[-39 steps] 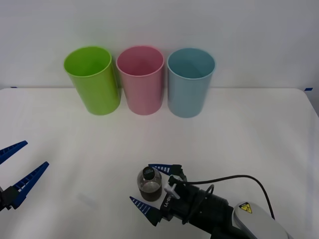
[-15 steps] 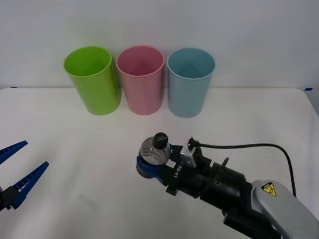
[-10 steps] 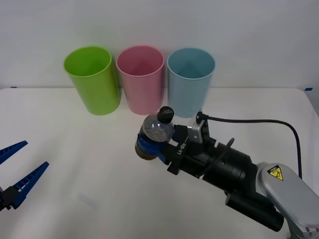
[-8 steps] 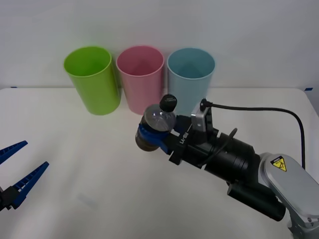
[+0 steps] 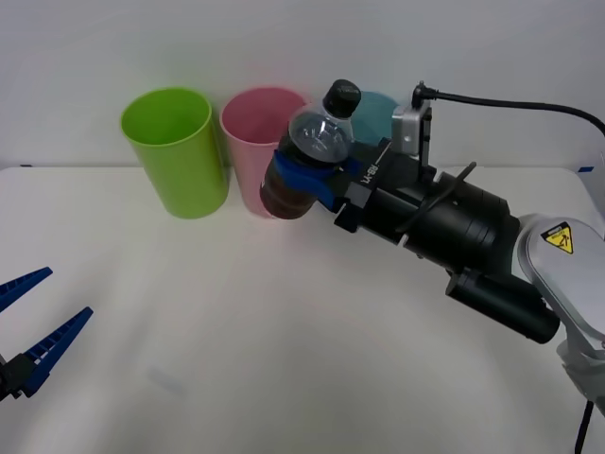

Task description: Grasp the object on the table and drop it into the matching bin: aluminum can to the light blue bin, PET bottle to the pink bin.

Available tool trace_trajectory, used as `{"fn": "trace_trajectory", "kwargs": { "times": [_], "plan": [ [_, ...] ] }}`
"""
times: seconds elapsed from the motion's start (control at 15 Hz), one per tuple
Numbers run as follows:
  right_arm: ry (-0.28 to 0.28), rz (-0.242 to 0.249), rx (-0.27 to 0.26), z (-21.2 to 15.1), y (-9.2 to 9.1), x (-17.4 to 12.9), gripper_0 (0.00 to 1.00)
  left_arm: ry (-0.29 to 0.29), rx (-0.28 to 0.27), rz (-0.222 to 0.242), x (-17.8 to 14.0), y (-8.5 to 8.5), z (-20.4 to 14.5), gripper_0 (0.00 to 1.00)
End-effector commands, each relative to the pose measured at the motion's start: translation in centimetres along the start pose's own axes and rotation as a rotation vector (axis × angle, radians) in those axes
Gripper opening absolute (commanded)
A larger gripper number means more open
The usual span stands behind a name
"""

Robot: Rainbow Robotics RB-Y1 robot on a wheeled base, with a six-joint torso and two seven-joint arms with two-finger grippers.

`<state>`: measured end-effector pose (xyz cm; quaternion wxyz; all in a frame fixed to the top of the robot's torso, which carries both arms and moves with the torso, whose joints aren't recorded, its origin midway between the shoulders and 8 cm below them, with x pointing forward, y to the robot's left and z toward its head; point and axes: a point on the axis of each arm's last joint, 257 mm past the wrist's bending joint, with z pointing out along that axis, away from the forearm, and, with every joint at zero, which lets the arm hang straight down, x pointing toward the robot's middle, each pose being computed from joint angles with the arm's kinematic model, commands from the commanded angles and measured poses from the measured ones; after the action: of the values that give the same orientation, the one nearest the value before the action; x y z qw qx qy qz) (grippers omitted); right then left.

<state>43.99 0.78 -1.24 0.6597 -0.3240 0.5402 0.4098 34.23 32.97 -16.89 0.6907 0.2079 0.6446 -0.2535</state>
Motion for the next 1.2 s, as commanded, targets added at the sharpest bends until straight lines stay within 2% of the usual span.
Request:
{"fn": "trace_trajectory", "kwargs": {
  "times": [0.07,0.27,0.53,0.73,1.2],
  "plan": [
    [-0.008,0.004,0.007,1.3,-1.6,-1.7,0.00,0.000,0.000,0.000,0.0,0.0,0.0,1.00],
    [-0.011,-0.018,0.034,3.3,-4.1,-2.6,0.00,0.000,0.000,0.000,0.0,0.0,0.0,1.00],
    [-0.015,-0.040,0.107,6.0,-7.8,-3.1,0.00,0.000,0.000,0.000,0.0,0.0,0.0,1.00],
    [-0.020,-0.053,0.182,8.4,-10.4,-3.1,0.00,0.000,0.000,0.000,0.0,0.0,0.0,1.00],
    [-0.015,-0.038,0.339,13.0,-15.8,-2.5,0.00,0.000,0.000,0.000,0.0,0.0,0.0,1.00]
  ]
}}
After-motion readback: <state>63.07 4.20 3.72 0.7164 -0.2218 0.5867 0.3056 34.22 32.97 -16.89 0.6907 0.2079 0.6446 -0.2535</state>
